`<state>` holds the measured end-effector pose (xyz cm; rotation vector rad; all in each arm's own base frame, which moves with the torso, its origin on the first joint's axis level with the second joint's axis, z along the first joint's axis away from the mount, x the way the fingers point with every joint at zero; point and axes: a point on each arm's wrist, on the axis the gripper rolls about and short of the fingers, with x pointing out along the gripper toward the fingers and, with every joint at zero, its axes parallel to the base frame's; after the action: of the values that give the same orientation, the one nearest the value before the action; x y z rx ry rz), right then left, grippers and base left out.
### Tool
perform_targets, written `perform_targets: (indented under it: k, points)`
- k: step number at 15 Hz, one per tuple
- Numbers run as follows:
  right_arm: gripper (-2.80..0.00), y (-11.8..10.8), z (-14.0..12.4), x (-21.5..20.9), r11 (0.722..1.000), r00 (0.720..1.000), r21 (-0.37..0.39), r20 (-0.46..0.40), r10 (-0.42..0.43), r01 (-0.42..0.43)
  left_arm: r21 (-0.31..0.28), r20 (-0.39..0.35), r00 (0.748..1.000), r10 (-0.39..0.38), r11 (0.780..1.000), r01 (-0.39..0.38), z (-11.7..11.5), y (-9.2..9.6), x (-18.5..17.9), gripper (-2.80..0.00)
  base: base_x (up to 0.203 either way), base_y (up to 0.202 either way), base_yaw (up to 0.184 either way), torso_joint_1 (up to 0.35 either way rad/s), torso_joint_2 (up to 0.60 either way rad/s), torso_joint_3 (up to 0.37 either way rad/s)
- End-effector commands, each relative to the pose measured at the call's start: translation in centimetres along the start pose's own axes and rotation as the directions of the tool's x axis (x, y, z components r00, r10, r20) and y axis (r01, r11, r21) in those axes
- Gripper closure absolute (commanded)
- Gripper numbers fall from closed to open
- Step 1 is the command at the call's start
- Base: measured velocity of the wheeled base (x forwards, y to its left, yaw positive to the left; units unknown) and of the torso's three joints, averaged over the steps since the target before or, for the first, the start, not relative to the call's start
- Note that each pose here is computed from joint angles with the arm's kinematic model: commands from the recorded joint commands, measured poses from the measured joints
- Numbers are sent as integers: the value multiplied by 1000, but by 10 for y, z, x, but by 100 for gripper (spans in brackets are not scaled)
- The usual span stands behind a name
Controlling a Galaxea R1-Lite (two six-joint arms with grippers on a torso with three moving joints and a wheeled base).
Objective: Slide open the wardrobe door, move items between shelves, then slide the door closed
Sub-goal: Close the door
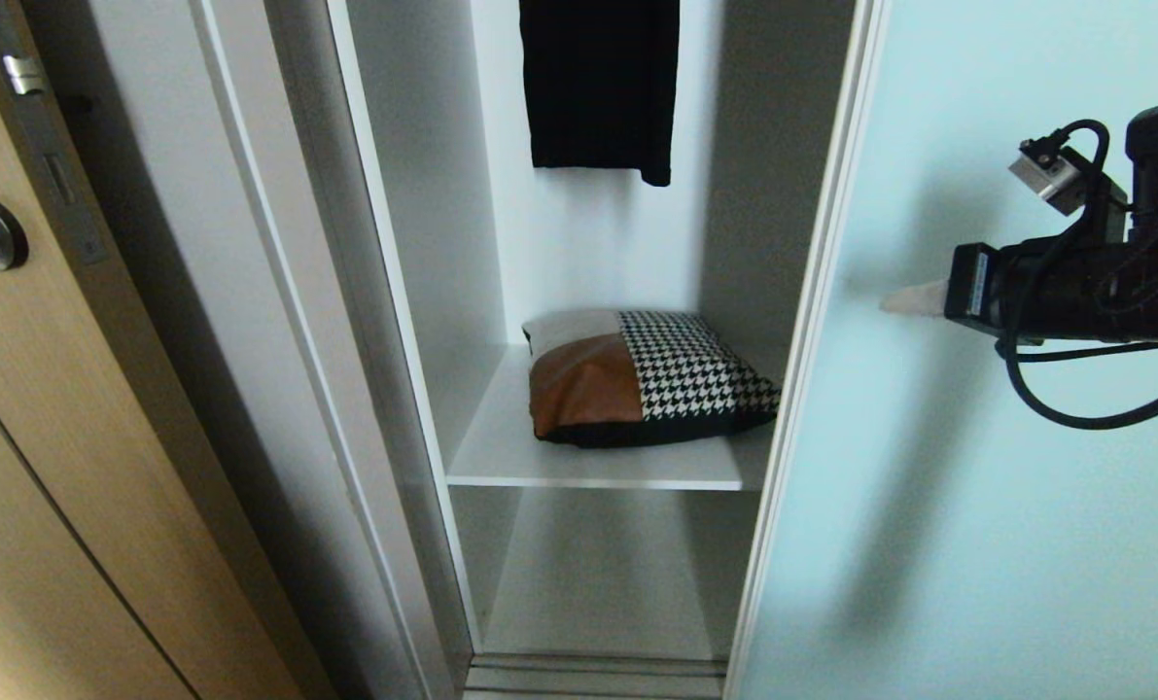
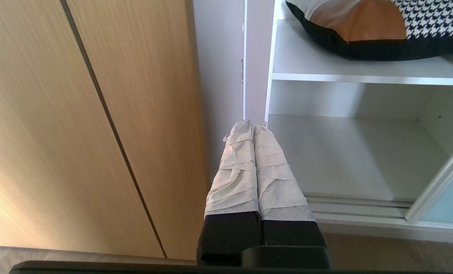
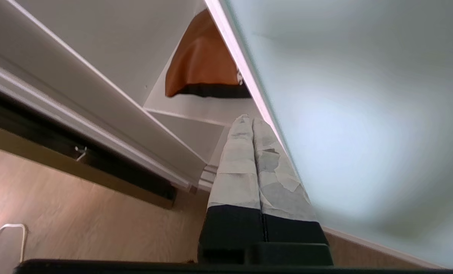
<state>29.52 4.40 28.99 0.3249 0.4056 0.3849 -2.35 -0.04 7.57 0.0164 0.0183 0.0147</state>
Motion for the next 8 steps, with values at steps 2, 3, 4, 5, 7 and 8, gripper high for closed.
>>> perform_targets:
  k: [2,3,4,5,7,8]
  points:
    - [0,16,-12,19,999,998,-16,-42,36,-36,0,-2,1000,0,1000,0,0,0,0,0,0,0,0,0,0,0]
    - [0,17,-14,22,999,998,-16,-50,33,-34,0,-2,1000,0,1000,0,0,0,0,0,0,0,0,0,0,0]
    - [0,17,-14,24,999,998,-15,-52,32,-33,0,-2,1000,0,1000,0,0,0,0,0,0,0,0,0,0,0]
    - [0,16,-13,28,1000,998,-5,-49,27,-28,0,-2,1000,0,1000,0,0,0,0,0,0,0,0,0,0,0]
    - [0,21,-9,32,1000,1000,10,-23,8,-8,0,-2,1000,0,1000,0,0,0,0,0,0,0,0,0,0,0]
    - [0,23,-8,37,1000,1000,11,-15,-4,4,0,-1,1000,0,1000,0,0,0,0,0,0,0,0,0,0,0]
